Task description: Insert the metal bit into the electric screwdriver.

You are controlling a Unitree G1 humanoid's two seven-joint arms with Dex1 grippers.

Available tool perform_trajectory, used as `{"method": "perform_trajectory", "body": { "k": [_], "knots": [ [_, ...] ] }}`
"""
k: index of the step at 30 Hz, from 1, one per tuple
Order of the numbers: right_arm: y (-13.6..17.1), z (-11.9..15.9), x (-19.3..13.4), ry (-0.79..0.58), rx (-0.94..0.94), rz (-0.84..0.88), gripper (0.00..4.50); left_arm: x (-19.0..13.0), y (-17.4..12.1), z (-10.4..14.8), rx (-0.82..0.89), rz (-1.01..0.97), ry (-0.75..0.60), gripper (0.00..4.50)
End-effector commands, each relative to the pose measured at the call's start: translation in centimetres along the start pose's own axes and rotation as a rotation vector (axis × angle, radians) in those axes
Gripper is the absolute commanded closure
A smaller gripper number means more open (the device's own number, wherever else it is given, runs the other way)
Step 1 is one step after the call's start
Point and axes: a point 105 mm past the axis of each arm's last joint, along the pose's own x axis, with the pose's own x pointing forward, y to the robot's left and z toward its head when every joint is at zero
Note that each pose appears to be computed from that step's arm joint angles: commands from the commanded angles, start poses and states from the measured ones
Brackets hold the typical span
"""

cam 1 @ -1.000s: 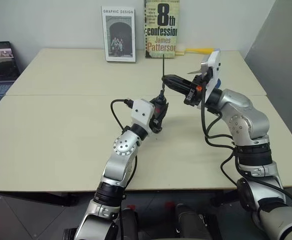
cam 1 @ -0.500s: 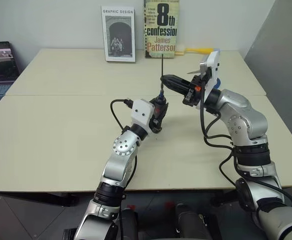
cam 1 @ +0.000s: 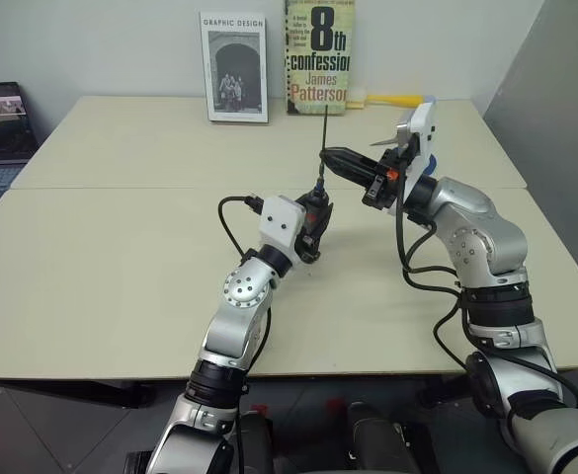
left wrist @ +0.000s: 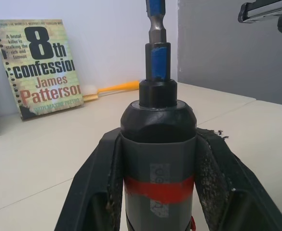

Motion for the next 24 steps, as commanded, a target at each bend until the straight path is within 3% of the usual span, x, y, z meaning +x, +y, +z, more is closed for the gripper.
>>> {"method": "perform_trajectory", "body": {
  "k": [1,24],
  "knots": [
    [0.14,1.05,-0.07,-0.032,-0.036,0.005,4.50,-0.19,0.40,0.16,0.015,0.013,-0.001,2.86],
    [0.45,1.10,-0.06,0.017,-0.066,0.069,4.50,-0.12,0.31,0.21,0.019,0.004,-0.001,2.86]
  ]
}}
